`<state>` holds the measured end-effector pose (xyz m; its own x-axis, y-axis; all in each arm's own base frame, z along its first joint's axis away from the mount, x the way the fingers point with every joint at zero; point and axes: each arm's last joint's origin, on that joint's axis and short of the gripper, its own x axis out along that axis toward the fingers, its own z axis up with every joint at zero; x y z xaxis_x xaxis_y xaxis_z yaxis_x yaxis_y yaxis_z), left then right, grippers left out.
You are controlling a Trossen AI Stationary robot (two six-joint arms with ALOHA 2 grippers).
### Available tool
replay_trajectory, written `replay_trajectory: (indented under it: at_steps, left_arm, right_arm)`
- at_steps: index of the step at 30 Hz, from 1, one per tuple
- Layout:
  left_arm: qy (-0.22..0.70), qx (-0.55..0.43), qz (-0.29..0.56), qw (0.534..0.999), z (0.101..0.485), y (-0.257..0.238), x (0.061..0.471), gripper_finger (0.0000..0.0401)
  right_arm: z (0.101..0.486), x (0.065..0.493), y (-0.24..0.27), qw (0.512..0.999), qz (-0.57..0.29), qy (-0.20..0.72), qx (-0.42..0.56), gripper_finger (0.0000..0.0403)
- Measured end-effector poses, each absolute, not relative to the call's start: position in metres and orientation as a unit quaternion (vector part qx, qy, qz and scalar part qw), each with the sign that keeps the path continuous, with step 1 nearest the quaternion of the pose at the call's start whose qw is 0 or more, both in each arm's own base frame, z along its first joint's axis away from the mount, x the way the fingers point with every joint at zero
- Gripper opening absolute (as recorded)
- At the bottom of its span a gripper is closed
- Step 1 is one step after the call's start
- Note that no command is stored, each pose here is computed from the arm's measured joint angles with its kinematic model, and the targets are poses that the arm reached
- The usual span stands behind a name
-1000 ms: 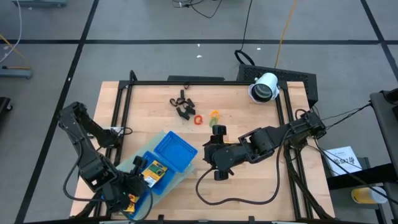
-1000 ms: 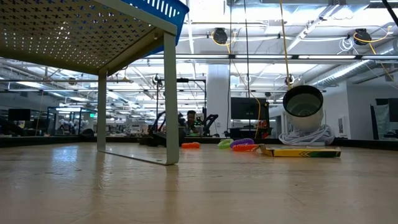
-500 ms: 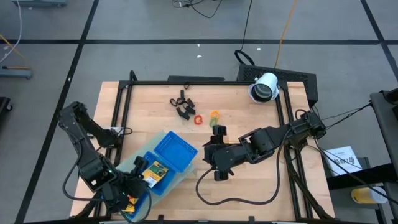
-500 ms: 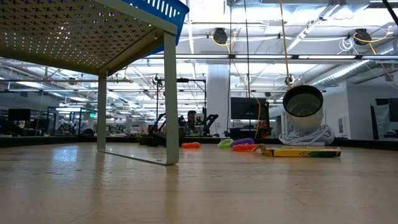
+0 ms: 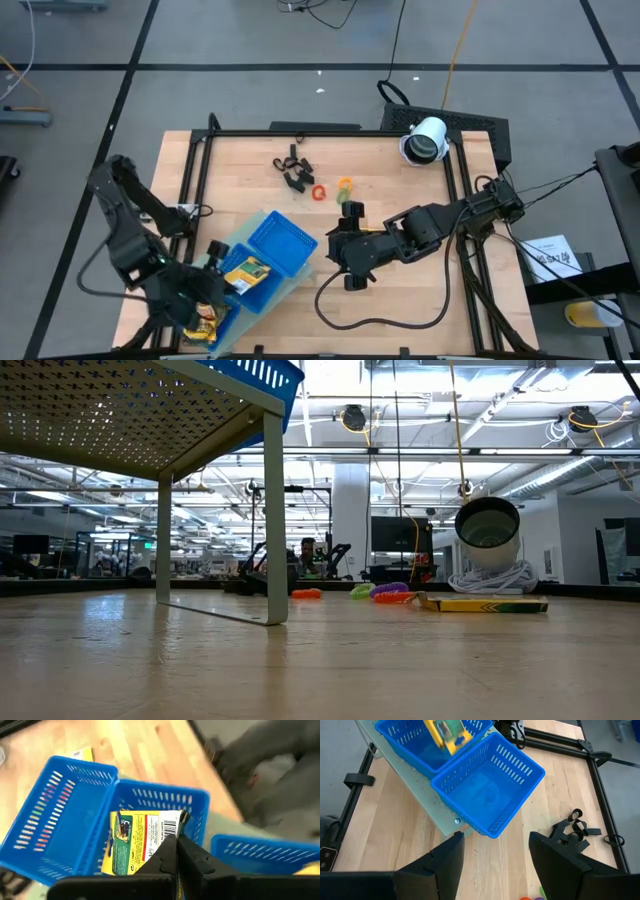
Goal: Pick & Place Office Desk Supplies
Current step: Put the yellow crayon box into the bottom blue basket on the shelf
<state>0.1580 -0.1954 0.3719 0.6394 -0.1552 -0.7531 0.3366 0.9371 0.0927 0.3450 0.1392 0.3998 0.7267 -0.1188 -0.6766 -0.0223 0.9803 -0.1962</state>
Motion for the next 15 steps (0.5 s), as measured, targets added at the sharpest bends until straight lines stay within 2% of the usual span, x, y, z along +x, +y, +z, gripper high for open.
replay_trajectory:
  at_steps: [8, 15]
  left_arm:
    - [0.366, -0.056, -0.165, 0.914, 0.434, -0.175, 0.127, 0.0009]
    - [0.404, -0.201, -0.242, 0.859, 0.464, -0.152, 0.098, 0.0006]
  right_arm:
    - [0.400, 0.345, 0.139, 0.924, -0.026, 0.369, -0.096, 0.0212]
    - [0.400, 0.345, 0.139, 0.924, -0.026, 0.369, -0.096, 0.0212]
